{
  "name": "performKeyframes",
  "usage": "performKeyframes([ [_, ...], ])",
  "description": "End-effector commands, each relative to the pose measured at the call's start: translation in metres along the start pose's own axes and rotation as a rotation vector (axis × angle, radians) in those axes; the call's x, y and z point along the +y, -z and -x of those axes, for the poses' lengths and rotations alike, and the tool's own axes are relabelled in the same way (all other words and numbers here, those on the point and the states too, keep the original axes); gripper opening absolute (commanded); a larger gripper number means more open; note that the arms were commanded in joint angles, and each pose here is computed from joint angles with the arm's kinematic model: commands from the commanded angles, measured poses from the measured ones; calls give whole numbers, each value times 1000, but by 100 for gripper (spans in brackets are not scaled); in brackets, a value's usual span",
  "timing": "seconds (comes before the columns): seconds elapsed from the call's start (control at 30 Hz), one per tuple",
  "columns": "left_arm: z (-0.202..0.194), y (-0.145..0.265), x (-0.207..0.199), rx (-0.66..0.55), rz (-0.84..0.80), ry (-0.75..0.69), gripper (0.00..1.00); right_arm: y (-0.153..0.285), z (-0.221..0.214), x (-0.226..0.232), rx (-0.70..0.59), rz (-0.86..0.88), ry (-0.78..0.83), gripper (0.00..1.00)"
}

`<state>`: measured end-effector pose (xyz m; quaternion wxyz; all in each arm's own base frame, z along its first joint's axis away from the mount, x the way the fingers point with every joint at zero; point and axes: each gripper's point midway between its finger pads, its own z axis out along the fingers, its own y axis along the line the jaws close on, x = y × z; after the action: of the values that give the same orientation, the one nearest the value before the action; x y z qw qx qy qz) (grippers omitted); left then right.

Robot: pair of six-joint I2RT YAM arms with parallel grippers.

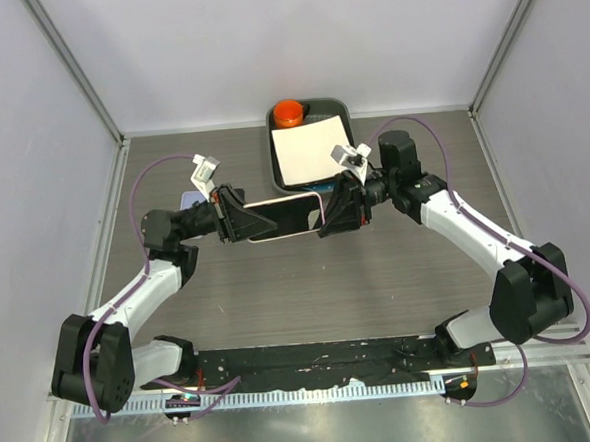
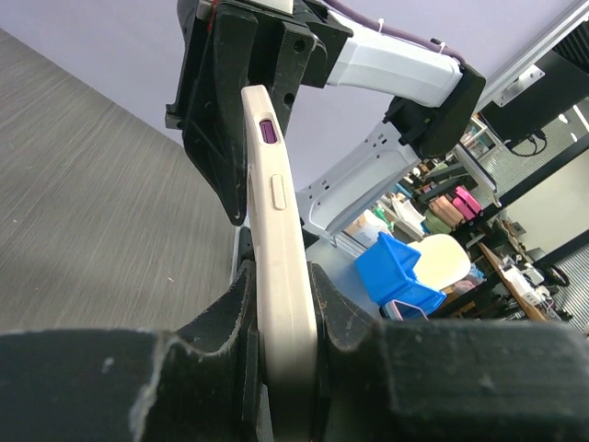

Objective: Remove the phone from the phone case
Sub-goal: Remove the phone case from the phone.

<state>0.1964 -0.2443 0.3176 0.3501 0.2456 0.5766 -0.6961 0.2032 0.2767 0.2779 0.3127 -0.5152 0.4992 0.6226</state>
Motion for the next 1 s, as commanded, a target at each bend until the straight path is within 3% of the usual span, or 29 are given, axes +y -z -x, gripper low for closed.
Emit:
performKeyframes([
  [0.0,-17,-5,-59,122,-180,-124,0,4,3,-52,-11,-159,24,17],
  [0.43,-15,-4,-65,118,-190,-134,0,5,-2,-92,-78,-274,-116,14],
  [0.73,-17,-4,-62,119,-185,-134,0,16,5,-109,-89,-435,-25,13],
  [0.83,-13,-5,-48,85,-141,-133,0,23,11,-104,-43,-487,85,25],
  [0.87,-11,-5,-42,70,-124,-131,0,25,10,-101,-26,-502,101,34],
  [0.97,-1,-4,-22,10,-48,-123,0,30,22,-84,-23,-507,203,45],
])
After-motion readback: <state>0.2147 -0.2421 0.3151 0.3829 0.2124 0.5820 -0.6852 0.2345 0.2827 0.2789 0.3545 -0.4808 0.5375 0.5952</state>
